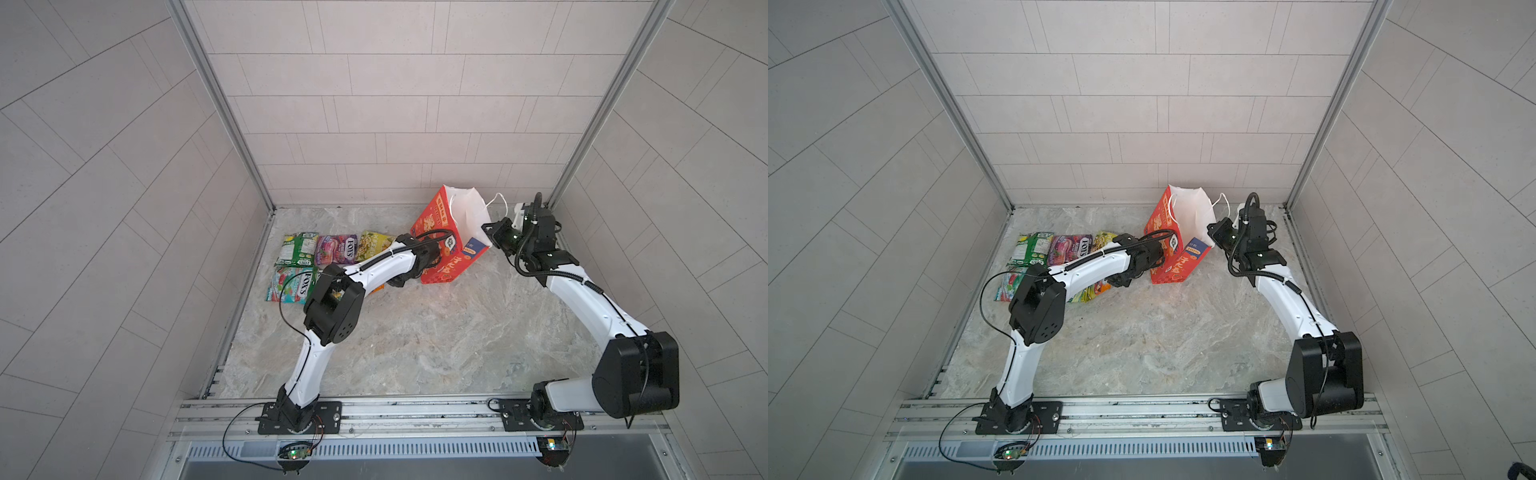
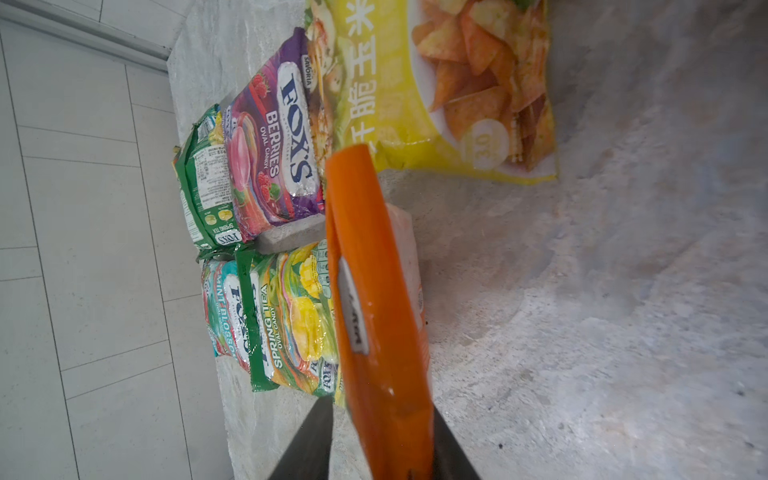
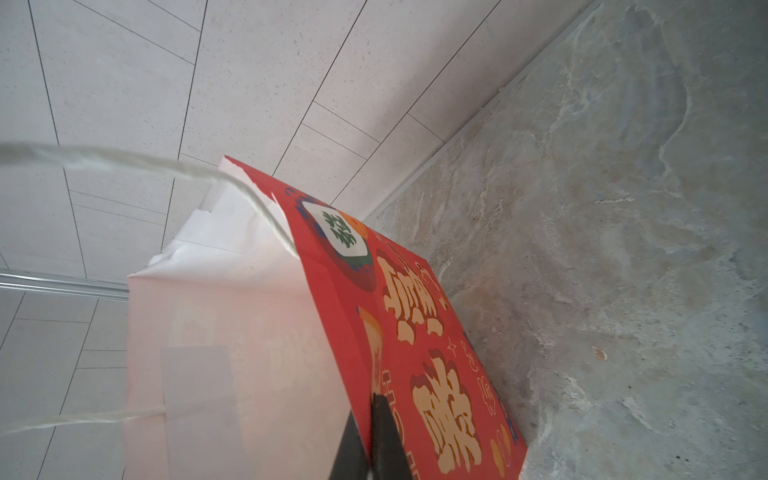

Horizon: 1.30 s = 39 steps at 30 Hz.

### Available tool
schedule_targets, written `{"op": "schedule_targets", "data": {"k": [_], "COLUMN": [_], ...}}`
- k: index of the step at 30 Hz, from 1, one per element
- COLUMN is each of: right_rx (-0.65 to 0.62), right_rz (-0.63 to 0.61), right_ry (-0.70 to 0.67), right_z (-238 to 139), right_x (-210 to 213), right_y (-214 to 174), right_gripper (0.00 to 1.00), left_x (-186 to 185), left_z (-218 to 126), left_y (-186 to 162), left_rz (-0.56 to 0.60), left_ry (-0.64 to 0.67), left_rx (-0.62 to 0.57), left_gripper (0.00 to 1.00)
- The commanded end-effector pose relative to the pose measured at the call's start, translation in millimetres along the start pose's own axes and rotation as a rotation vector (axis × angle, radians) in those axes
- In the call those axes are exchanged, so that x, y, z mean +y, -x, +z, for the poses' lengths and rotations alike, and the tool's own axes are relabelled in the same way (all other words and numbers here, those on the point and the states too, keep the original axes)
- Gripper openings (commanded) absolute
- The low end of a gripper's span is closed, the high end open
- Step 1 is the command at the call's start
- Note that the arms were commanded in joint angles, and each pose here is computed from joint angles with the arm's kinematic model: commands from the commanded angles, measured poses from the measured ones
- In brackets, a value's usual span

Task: Take the snacks out of the paper bag
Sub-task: 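Carry the orange packet to the other packets while the right gripper lifts the bag upright, then lower the orange packet beside the spring tea packet and open the left gripper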

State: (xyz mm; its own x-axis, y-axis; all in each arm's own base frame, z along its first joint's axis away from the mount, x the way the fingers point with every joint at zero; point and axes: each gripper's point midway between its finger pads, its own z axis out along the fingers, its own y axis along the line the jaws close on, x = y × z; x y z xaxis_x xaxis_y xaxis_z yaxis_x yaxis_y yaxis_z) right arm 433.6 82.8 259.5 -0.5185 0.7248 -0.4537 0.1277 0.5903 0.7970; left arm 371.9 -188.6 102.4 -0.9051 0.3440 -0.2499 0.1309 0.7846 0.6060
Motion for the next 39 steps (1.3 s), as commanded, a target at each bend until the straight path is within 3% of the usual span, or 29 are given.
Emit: {"op": "schedule_targets", "data": {"k": [1,6,11,17,27,31,36,39], "right_rx": [-0.038,-0.042,-0.039,-0.041,-0.054,-0.054,-0.060,-0.063], "right_rz": [-0.010,-0.013,-0.017,-0.048,-0.088,-0.087,-0.077,-0.071], "right_ry": [0.011,0.011,0.010,-0.011,-0.030,-0.021,-0.005,0.004], "right_z": [-7,-8,-6,-7,-6,-5,-6,-6], "right_x": [11,13,12,12,17,21,27,31], "right_y": [12,13,13,14,13,12,10,10], "right_gripper": [0.00,0.00,0.00,0.00,0.00,0.07,0.08,0.14], "left_x": [4,-1,-24,-39,-30,-28,-20,-12], "left_z": [-12,-24,-19,14,27,15,-19,-41], "left_y": [1,0,4,6,6,11,24,31], "left_rz": [0.002,-0.015,-0.046,-0.080,-0.138,-0.151,-0.188,-0.206], "left_ry": [-0.032,-0.140,-0.287,-0.335,-0.338,-0.381,-0.484,-0.544], "left_rx": [-0.013,-0.041,-0.048,0.016,0.022,-0.002,-0.083,-0.132], "left_gripper": [0.43,0.54,0.54,0.54,0.55,0.57,0.59,0.59]}}
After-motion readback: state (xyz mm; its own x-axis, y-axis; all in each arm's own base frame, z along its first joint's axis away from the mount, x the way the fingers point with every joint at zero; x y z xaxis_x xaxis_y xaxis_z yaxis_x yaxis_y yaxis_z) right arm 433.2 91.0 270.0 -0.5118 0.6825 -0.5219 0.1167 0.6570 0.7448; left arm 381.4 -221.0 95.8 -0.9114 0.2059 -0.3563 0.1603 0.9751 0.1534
